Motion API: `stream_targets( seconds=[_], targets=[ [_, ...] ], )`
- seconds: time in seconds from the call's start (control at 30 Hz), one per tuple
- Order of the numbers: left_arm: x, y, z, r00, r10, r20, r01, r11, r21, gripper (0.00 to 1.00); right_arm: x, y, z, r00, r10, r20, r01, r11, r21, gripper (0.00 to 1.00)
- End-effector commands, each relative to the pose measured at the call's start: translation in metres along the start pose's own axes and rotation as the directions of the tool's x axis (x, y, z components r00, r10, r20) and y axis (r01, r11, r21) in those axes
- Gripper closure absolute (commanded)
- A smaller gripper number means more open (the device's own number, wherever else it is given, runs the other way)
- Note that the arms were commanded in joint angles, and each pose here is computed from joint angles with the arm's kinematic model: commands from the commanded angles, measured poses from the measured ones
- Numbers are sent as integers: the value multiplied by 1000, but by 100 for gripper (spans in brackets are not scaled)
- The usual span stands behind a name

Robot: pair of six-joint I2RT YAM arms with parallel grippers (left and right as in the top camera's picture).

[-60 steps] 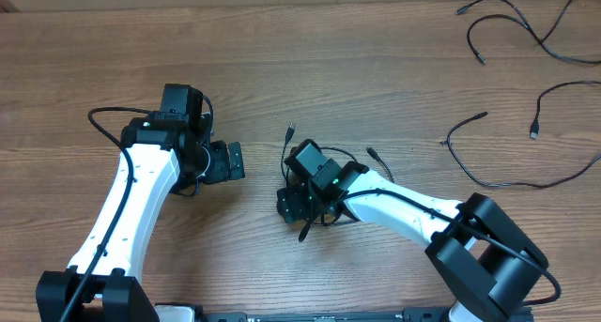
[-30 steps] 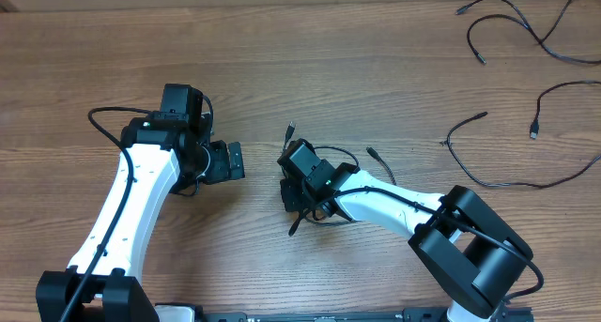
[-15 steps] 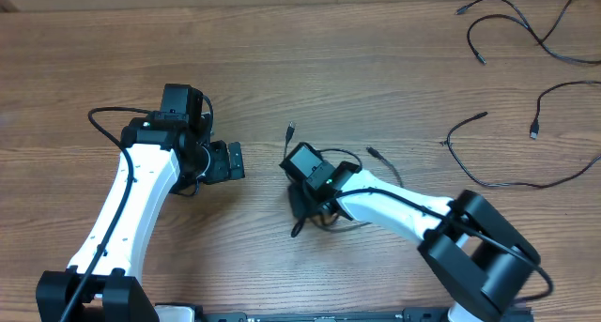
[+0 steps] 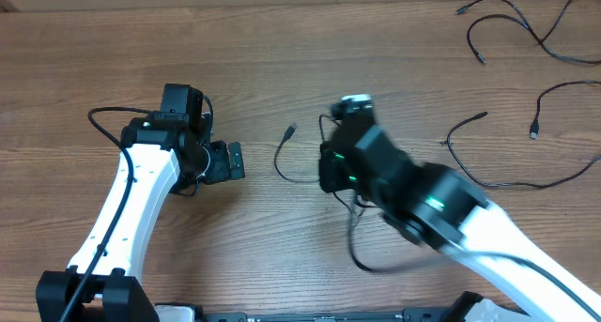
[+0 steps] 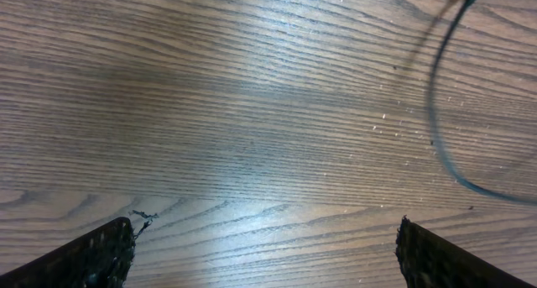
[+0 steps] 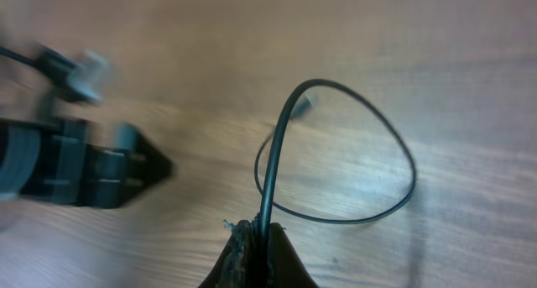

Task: Untangle cables
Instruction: 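Carry the cable rightward with the right gripper to the cable group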

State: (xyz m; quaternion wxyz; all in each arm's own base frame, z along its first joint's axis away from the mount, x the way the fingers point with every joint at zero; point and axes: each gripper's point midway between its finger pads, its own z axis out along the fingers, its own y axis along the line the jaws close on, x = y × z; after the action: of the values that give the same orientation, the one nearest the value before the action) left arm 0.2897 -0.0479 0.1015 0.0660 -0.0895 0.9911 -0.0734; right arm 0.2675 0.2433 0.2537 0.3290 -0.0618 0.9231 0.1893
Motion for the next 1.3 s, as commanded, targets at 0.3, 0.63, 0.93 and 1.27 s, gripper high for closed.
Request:
stream_targets(
  seconds=[0.3, 0.63, 0.93, 1.27],
  targets=[
    [1, -2, 2, 1000, -4, -6, 4, 1000, 3, 1, -37, -72, -155, 901, 152, 406, -194, 979, 64, 96],
    [1, -2, 2, 1000, -4, -6, 4, 1000, 3, 0, -1, -147, -185, 871, 178, 457, -351, 877, 328, 96],
    [1, -2, 2, 1000, -4, -6, 4, 1000, 3, 0, 8, -166, -192, 865, 174, 470, -386, 831, 402, 96],
    [1, -2, 2, 1000, -4, -6, 4, 1000, 3, 0, 1, -150, -176, 908, 105, 406, -282, 870, 405, 96]
  ],
)
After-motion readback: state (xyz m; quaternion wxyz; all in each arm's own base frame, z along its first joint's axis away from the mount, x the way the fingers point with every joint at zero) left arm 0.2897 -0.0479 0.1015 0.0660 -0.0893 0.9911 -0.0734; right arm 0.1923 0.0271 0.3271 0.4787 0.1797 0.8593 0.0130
